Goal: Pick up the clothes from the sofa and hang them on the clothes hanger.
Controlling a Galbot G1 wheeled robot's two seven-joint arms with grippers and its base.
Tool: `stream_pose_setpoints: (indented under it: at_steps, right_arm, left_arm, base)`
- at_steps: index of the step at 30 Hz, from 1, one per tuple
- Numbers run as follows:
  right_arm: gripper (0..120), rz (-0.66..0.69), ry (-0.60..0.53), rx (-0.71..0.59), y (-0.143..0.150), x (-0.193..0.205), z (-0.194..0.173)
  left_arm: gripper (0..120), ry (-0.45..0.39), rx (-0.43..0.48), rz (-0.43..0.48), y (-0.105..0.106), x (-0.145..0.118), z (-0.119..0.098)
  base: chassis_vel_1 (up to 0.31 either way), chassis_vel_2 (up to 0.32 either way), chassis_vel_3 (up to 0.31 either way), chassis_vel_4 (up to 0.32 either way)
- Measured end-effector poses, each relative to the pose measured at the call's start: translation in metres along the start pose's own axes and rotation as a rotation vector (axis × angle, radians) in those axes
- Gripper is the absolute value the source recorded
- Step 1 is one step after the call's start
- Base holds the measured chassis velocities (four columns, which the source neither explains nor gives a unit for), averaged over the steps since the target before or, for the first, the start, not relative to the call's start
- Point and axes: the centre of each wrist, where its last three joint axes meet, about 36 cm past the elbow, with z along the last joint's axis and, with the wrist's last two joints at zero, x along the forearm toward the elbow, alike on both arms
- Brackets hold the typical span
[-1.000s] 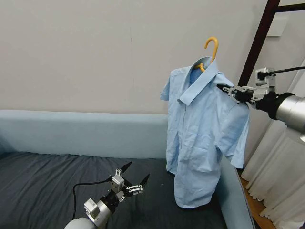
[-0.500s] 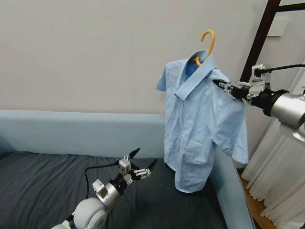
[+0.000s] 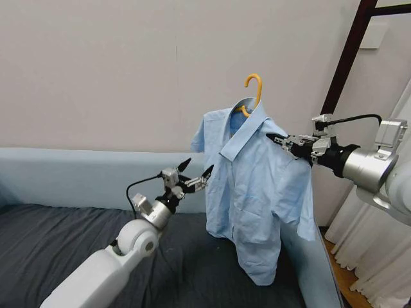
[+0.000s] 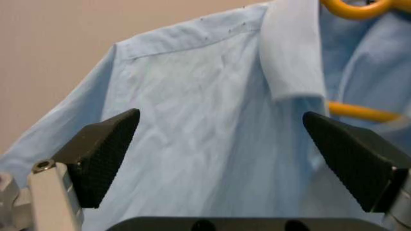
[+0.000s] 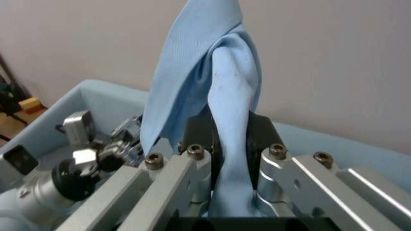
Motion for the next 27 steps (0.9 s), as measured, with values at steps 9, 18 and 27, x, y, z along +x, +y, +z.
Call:
stream_pose_setpoints:
  at_steps: [9, 18, 27]
  right_arm:
    - [8, 0.002, 0.001, 0.001, -0.002, -0.003, 0.004]
    - [8, 0.012, -0.004, 0.003, -0.006, -0.004, 0.004]
    - [8, 0.013, -0.021, -0.002, -0.009, -0.005, 0.001]
  left_arm:
    - [100, -0.015, 0.064, 0.055, -0.032, -0.057, 0.008]
    - [100, 0.054, -0.001, 0.039, -0.026, -0.025, 0.024]
    - [100, 0.07, -0.032, 0.064, -0.026, 0.005, 0.018]
  base:
    - [0.0, 0.0, 0.0, 0.0]
    - [0.0, 0.0, 0.0, 0.0]
    - [0.0, 0.0, 0.0, 0.0]
